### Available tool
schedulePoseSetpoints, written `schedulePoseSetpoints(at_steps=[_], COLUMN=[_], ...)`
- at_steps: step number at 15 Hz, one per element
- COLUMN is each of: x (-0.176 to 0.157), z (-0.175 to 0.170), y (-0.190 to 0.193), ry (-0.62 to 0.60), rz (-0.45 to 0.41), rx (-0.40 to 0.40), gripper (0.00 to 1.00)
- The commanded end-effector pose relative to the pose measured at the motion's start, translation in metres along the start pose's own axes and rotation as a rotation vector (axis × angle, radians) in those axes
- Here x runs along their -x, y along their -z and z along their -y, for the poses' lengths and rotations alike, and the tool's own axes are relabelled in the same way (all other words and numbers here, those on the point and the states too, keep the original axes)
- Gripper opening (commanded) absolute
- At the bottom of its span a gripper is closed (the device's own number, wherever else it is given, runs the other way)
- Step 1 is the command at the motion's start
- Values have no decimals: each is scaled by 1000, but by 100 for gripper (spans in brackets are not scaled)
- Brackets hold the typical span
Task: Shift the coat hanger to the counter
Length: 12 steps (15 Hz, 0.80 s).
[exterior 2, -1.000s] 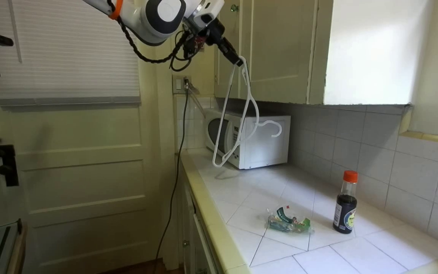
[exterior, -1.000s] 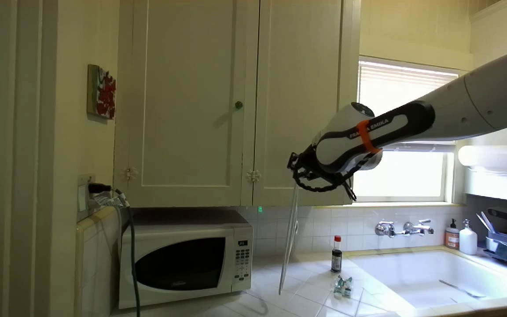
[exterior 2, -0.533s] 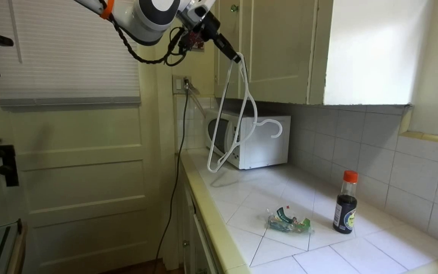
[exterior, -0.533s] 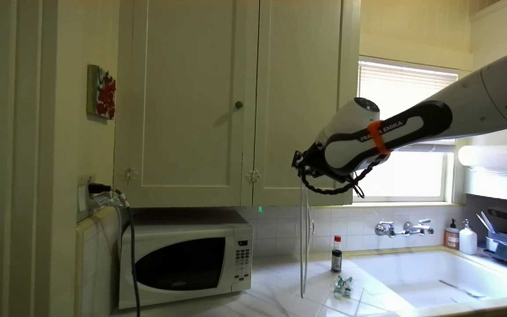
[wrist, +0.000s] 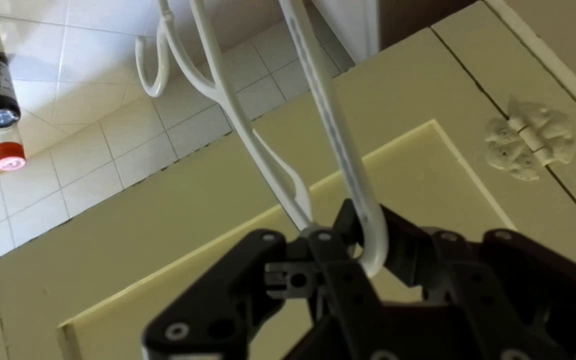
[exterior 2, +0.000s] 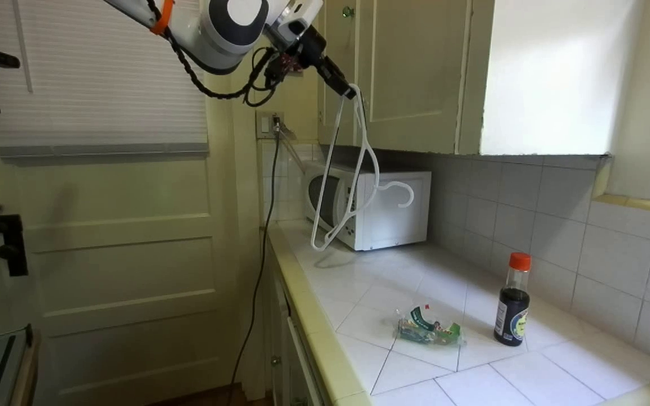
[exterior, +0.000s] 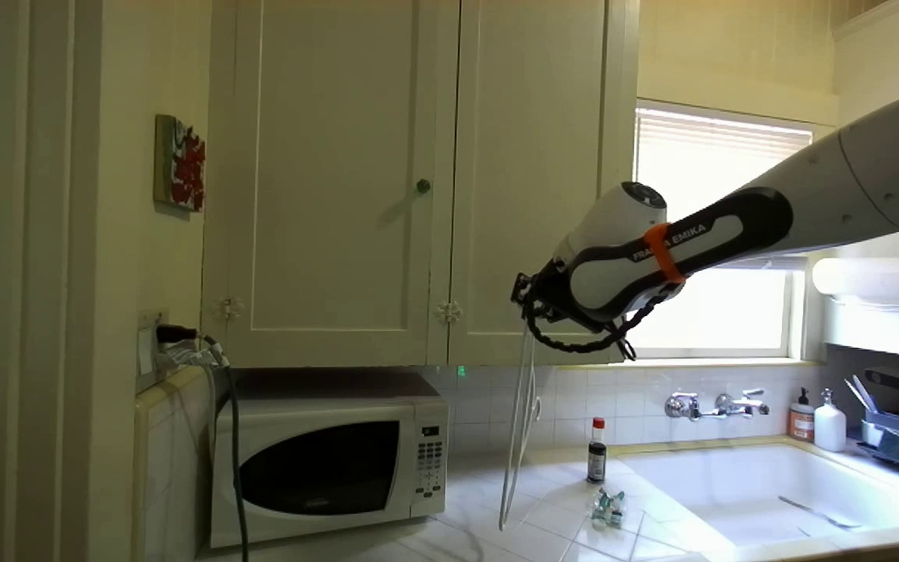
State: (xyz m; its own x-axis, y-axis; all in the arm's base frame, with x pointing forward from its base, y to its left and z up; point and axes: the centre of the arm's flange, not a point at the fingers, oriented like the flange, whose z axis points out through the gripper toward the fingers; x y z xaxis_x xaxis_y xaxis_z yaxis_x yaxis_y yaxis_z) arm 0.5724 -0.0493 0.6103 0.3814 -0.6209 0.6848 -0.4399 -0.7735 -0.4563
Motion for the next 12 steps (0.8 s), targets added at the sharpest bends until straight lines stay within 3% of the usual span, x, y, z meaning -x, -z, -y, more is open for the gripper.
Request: schedulePoseSetpoints(at_steps=[1,4,8,12], x=[36,59,64,69], z=[16,30,49,39], y=[-35,-55,-71,-104], ry=[-46,-93,-97,-62], rz=[18,-4,-40,24], rx=[-34,-51,-139,-170], gripper=[3,3,3,3])
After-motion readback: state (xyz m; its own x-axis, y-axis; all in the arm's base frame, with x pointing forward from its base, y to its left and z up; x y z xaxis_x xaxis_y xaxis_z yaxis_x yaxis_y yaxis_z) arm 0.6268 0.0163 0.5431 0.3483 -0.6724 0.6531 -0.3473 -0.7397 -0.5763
